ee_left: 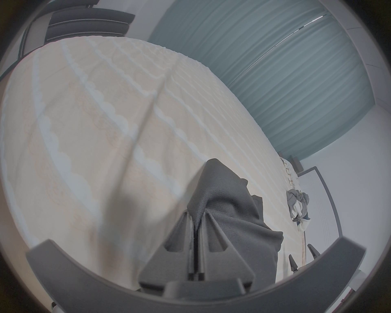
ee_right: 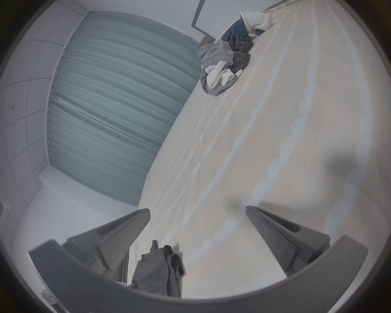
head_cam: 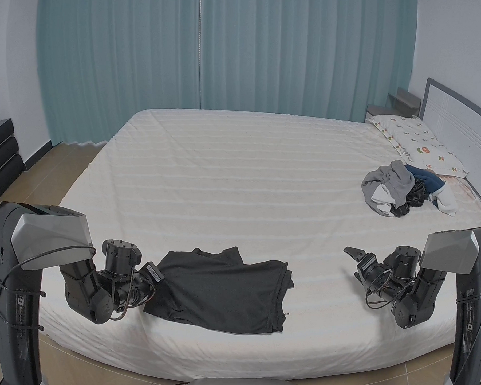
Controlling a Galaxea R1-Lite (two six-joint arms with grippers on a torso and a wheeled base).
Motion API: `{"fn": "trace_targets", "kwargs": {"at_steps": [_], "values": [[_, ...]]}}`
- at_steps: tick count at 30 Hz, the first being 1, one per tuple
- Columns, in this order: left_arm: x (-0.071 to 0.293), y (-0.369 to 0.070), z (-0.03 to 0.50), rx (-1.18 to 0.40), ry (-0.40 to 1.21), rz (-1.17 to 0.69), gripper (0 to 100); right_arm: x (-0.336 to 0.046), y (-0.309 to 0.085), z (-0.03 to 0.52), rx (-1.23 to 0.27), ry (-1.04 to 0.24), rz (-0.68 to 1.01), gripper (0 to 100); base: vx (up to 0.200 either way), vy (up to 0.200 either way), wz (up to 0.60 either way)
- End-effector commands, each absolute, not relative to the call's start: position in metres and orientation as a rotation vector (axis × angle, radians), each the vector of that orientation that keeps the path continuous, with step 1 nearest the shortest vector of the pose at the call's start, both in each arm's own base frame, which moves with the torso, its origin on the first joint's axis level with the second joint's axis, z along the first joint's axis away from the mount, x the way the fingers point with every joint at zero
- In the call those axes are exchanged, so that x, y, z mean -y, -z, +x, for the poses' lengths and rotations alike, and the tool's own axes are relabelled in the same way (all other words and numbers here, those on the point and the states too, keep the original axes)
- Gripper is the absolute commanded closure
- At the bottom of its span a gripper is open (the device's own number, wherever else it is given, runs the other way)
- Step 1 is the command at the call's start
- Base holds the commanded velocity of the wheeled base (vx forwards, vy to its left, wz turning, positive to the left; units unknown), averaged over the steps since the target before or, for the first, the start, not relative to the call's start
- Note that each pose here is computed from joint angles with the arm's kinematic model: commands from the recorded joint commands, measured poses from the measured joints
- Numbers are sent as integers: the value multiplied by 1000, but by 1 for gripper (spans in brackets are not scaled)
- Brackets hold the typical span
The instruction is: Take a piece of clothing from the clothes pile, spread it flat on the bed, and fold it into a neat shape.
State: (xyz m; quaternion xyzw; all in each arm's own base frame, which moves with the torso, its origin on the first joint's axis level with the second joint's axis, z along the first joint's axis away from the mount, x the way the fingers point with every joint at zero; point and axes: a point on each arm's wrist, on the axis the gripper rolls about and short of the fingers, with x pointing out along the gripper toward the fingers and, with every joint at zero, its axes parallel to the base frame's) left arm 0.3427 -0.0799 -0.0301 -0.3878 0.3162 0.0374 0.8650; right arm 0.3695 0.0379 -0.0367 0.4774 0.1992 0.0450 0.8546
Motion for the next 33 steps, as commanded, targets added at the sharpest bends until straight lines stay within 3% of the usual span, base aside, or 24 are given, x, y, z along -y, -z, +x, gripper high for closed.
{"fn": "trace_targets", "kwargs": {"at_steps": [1,9,10,18,26,33], "values": [[83,30,337,-679,-76,-808,100,-38,37,369,-420,-94,1004,0,0,0,0],[81,28,331,-690,-79,-810,100,-38,37,369,-422,-95,1003,0,0,0,0],[81,28,331,-690,-79,-810,0,-38,37,369,-421,-93,1003,0,0,0,0],[80,23,328,-681,-81,-821,0,-38,35,368,-418,-95,1004,0,0,0,0],[67,-12,330,-573,-68,-850,0,-39,2,363,-342,-100,977,0,0,0,0],[62,-61,310,-406,8,-724,0,-39,-23,358,-288,-107,792,0,0,0,0]]}}
